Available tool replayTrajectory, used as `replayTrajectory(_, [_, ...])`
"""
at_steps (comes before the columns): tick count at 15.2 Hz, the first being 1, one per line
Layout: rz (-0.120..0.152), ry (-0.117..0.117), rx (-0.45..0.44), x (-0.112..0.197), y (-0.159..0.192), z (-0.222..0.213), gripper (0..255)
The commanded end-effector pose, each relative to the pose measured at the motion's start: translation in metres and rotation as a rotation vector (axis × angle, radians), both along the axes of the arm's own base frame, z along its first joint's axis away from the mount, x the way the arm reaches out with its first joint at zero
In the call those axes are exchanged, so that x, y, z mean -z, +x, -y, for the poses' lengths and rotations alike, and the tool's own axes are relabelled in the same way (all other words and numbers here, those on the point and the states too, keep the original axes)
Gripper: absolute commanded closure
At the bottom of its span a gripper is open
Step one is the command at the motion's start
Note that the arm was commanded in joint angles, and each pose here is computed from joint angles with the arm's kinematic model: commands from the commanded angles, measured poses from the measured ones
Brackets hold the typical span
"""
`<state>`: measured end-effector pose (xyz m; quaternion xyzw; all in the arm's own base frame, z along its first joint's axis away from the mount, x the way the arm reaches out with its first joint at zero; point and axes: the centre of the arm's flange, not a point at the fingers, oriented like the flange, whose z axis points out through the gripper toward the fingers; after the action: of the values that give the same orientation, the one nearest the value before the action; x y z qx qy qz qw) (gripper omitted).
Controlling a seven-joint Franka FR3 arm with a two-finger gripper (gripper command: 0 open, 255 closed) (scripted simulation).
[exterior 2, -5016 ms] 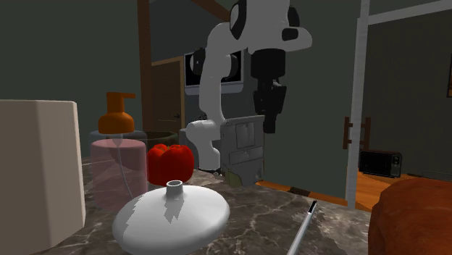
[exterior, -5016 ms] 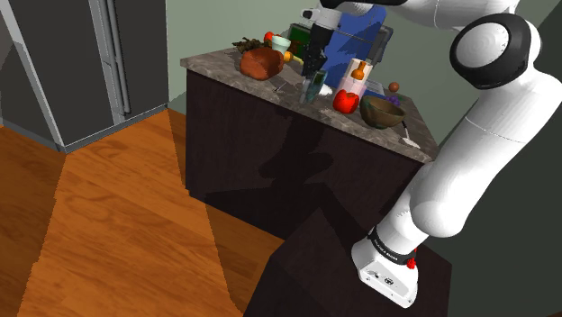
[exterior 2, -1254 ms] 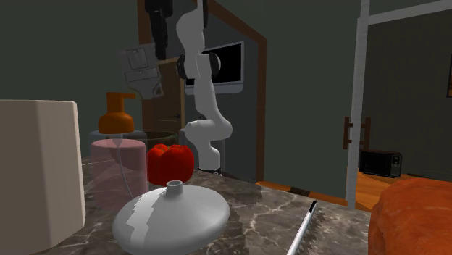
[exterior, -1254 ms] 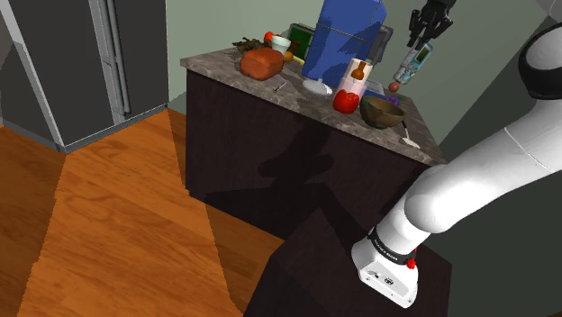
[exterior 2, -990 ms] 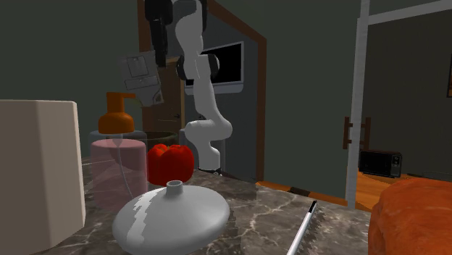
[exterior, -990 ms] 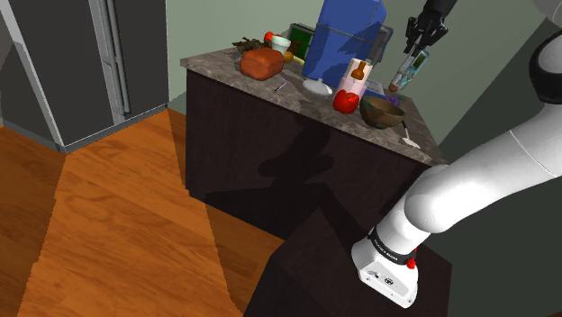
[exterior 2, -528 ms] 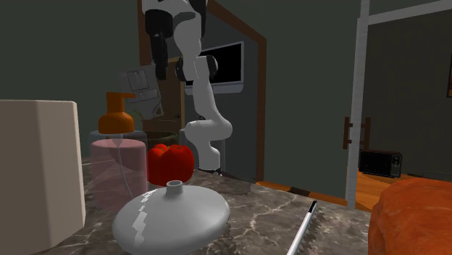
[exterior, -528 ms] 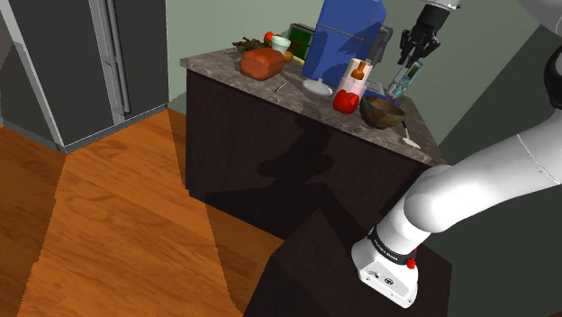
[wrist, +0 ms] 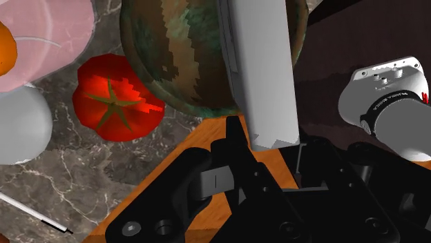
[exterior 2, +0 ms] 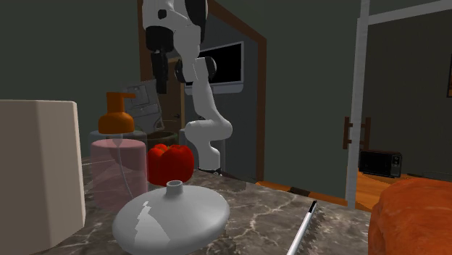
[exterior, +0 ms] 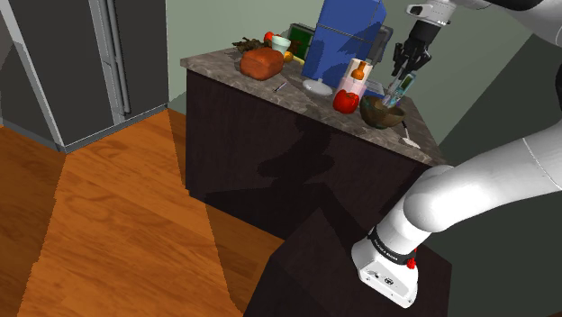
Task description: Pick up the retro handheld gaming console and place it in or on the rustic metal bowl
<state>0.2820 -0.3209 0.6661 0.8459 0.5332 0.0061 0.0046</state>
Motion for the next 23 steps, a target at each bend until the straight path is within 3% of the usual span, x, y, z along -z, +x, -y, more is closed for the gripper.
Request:
replayTrajectory(1, [0.001,-0.001,0.0,0.009,0.001,0.0,255])
replayTrajectory(8, [0.001,-0.001,0.0,0.009,0.001,0.0,255])
replayTrajectory(9, [0.001,-0.001,0.0,0.009,0.001,0.0,0])
replayTrajectory(14, [0.001,-0.001,0.0,0.009,0.001,0.0,0])
replayTrajectory(18, [0.001,-0.001,0.0,-0.041,0.0,0.0,0])
replayTrajectory(23, [0.001,-0.001,0.0,-0.041,0.0,0.0,0])
